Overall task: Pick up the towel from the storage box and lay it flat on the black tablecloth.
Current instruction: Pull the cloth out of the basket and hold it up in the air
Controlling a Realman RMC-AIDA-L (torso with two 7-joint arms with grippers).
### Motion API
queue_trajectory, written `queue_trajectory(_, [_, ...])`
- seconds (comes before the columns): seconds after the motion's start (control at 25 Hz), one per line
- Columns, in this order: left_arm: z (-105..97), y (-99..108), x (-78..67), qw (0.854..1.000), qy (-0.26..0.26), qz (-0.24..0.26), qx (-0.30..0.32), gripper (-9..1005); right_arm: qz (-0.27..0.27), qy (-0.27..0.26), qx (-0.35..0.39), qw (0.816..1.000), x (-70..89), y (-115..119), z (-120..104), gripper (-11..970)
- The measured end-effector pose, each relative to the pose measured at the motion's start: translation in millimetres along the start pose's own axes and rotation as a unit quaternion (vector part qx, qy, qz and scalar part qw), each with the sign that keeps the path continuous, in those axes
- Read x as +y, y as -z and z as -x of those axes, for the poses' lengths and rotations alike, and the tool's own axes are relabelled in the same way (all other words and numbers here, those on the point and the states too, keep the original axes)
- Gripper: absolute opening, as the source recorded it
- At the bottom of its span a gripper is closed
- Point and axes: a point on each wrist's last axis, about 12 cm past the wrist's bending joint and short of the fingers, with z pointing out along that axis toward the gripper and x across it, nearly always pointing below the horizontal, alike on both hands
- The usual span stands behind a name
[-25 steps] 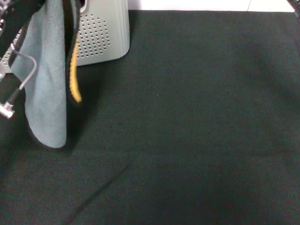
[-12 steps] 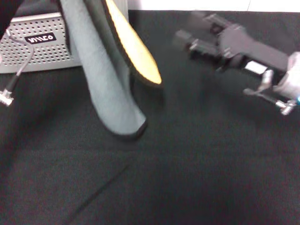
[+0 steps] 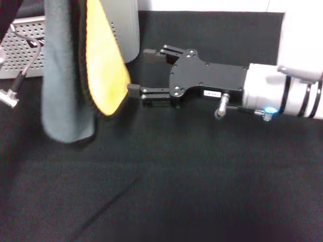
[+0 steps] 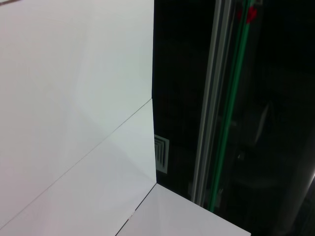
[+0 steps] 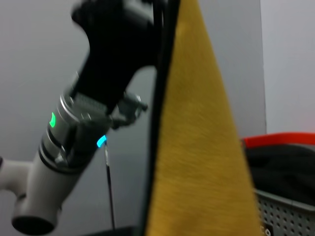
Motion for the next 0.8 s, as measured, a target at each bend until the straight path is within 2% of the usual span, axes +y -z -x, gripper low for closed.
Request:
queue_trajectory(0.24, [1,-3,1.2,1.000,-0.003,-0.002,0.001,13,0.019,0.008,0.009,1.000,6.2,-9,2,843])
queue_trajectory(0.48, [2,-2,1.5,1.000,-0.006,0.001,-0.001,13,0.082,-0.012,-0.001,0.997,19.3,-7,9,832])
queue_trajectory(0.8, [3,-4,2.1,1.000,-0.007,-0.002,-0.001,13,0.062,-0.010,0.031,0.998,14.8,-7,3,816])
